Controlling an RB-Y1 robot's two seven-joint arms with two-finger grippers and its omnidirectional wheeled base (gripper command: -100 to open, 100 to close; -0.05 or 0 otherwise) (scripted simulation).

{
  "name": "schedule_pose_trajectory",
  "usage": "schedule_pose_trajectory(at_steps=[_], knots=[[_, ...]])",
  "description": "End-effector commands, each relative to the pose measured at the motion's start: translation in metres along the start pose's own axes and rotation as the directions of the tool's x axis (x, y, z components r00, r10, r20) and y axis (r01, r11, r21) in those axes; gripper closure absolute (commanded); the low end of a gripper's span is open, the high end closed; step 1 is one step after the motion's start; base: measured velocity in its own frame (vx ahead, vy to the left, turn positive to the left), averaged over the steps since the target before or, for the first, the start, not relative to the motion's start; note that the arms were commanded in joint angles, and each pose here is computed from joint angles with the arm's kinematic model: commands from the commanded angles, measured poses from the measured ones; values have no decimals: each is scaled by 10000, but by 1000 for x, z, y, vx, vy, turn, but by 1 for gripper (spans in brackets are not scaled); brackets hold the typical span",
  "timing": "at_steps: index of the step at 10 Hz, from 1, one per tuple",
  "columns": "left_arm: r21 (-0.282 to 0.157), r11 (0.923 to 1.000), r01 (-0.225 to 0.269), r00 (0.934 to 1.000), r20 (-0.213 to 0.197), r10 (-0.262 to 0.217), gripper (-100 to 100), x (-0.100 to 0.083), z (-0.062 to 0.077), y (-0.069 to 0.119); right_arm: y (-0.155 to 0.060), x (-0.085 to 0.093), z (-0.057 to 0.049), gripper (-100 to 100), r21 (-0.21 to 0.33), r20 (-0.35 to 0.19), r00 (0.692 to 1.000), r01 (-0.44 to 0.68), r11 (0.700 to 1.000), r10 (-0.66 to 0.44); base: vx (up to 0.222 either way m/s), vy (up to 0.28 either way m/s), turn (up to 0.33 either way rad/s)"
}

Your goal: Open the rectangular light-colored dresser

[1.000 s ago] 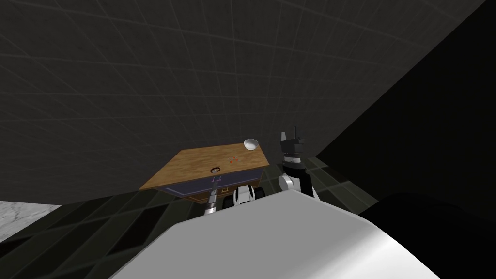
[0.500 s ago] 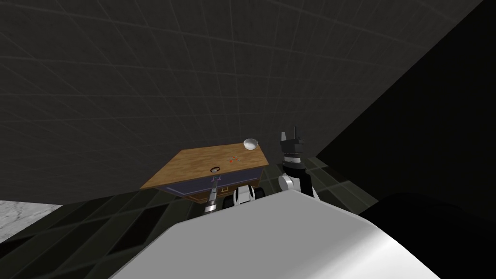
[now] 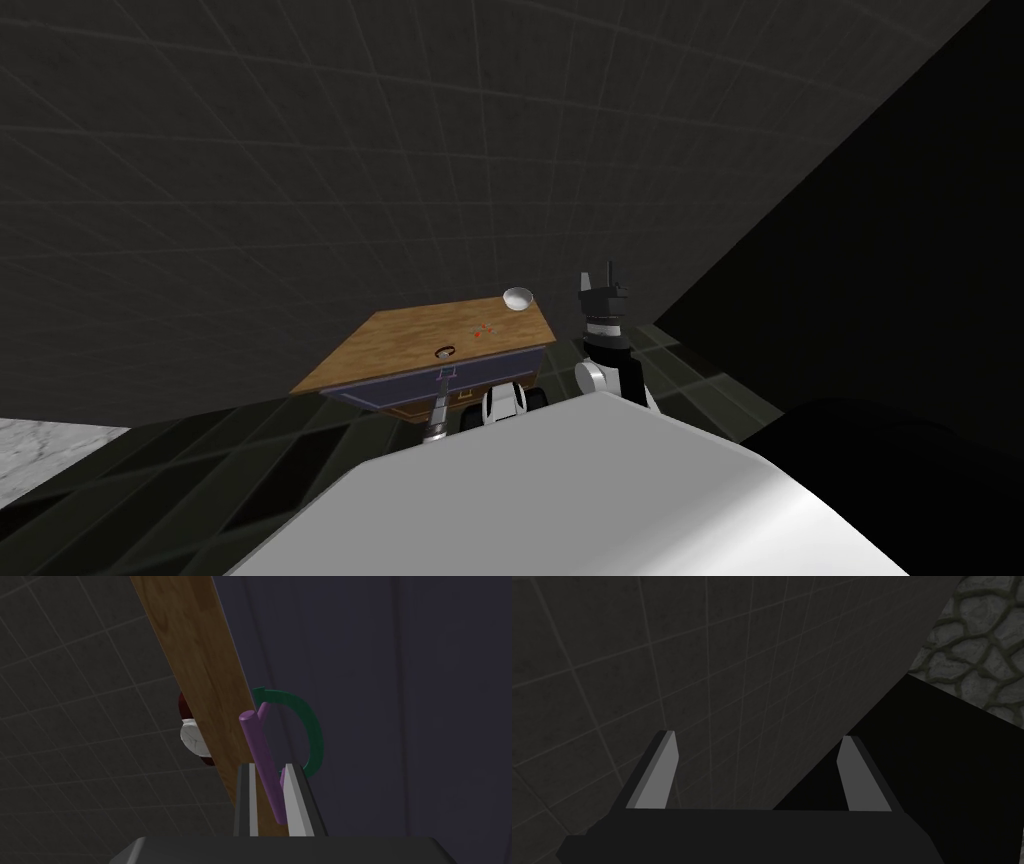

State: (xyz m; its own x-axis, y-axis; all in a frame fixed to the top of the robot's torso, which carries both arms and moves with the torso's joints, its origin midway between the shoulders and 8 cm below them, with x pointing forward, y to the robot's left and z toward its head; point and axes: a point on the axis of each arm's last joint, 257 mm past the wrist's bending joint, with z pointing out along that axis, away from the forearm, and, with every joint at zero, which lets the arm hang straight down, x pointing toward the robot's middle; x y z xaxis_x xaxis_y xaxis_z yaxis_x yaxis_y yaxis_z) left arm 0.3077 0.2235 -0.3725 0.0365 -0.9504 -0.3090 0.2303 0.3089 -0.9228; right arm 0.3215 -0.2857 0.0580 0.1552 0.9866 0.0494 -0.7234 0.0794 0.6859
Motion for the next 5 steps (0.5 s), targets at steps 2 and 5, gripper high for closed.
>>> schedule_pose_trajectory(at_steps=[2,5], knots=[[-173,9998,2,10000,-94,-4,100,-3,10,4,0,0,0,0,-1,0,10000,-2,10000,2,-131,-16,18],[-349,9994,2,9998,-179,-8,100,-5,21,8,0,0,0,0,-1,0,10000,-2,10000,2,-133,-11,16]])
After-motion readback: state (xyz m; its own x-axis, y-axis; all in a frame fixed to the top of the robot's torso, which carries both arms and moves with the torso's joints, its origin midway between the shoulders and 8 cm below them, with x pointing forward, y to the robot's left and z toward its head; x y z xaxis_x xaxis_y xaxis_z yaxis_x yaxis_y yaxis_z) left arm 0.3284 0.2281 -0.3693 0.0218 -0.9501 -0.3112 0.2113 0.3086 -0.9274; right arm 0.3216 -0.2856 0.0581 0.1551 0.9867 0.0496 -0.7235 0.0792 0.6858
